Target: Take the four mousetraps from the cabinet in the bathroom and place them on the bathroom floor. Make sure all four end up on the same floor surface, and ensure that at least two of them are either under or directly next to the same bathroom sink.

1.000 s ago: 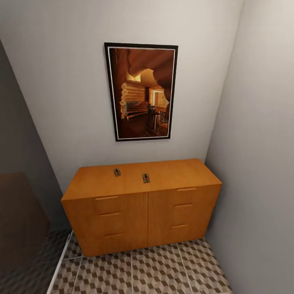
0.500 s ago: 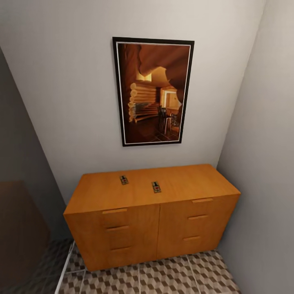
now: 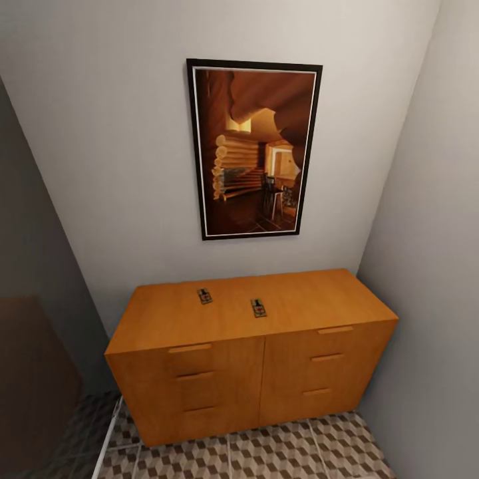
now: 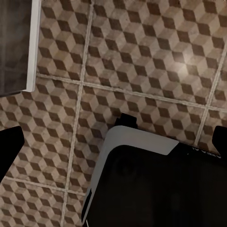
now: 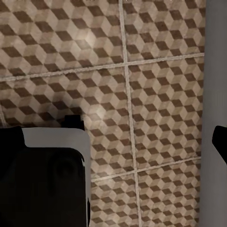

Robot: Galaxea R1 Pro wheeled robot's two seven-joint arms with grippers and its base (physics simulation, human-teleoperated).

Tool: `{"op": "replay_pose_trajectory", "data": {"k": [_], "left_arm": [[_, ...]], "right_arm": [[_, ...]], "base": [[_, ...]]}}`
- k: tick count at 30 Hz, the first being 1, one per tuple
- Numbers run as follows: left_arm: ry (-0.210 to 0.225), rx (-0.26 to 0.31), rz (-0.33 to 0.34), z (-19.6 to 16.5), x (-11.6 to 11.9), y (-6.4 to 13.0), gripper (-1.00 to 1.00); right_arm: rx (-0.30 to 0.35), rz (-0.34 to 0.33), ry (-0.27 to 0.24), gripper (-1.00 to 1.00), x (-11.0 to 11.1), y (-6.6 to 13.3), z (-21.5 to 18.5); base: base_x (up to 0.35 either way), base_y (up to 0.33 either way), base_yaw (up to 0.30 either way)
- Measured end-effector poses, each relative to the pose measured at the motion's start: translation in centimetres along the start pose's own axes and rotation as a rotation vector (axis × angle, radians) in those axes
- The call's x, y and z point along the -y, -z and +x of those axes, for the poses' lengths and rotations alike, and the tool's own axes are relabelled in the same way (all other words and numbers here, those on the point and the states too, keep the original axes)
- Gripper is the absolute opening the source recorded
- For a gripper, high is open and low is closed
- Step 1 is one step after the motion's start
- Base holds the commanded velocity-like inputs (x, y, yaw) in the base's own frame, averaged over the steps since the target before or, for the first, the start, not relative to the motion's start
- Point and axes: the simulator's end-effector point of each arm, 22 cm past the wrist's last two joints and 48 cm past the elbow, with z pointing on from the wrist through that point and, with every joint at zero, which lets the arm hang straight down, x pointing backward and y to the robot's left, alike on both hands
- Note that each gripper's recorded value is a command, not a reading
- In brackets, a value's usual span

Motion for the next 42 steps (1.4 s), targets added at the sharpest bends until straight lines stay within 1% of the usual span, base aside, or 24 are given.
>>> {"op": "replay_pose_trajectory", "data": {"k": [10, 20, 31, 34, 37, 38, 42], "left_arm": [[0.001, 0.006, 0.0, -0.1, 0.0, 0.0, 1.0], [0.008, 0.066, -0.001, -1.5, 0.0, 0.0, 1.0], [0.009, 0.082, -0.002, -1.9, -0.1, 0.1, 1.0], [0.008, 0.085, 0.003, -2.1, 0.2, 0.1, 1.0], [0.005, 0.092, 0.023, -2.4, 1.2, 0.2, 1.0], [0.004, 0.106, 0.037, -3.3, 2.0, 0.4, 1.0], [-0.001, 0.106, 0.059, -4.3, 3.3, 0.7, 1.0]], "right_arm": [[0.0, -0.001, 0.0, 1.0, 0.0, 0.0, 0.0], [0.0, -0.001, 0.0, 1.0, 0.0, 0.0, 0.0], [0.004, -0.001, -0.004, 1.0, 0.0, 0.0, -0.1], [0.008, 0.002, -0.004, 1.0, 0.1, 0.0, -0.2], [0.02, 0.002, -0.01, 1.0, 0.1, 0.1, -0.7], [0.028, 0.001, -0.013, 1.0, 0.2, 0.1, -1.1], [0.055, -0.006, -0.015, 1.0, -0.1, 0.3, -2.4]], "base": [[0.003, 0.002, 0.0], [0.0, 0.0, 0.0], [0.0, 0.0, 0.0], [0.0, 0.0, 0.0], [0.0, 0.0, 0.0], [0.0, 0.0, 0.0], [0.0, 0.0, 0.0]]}}
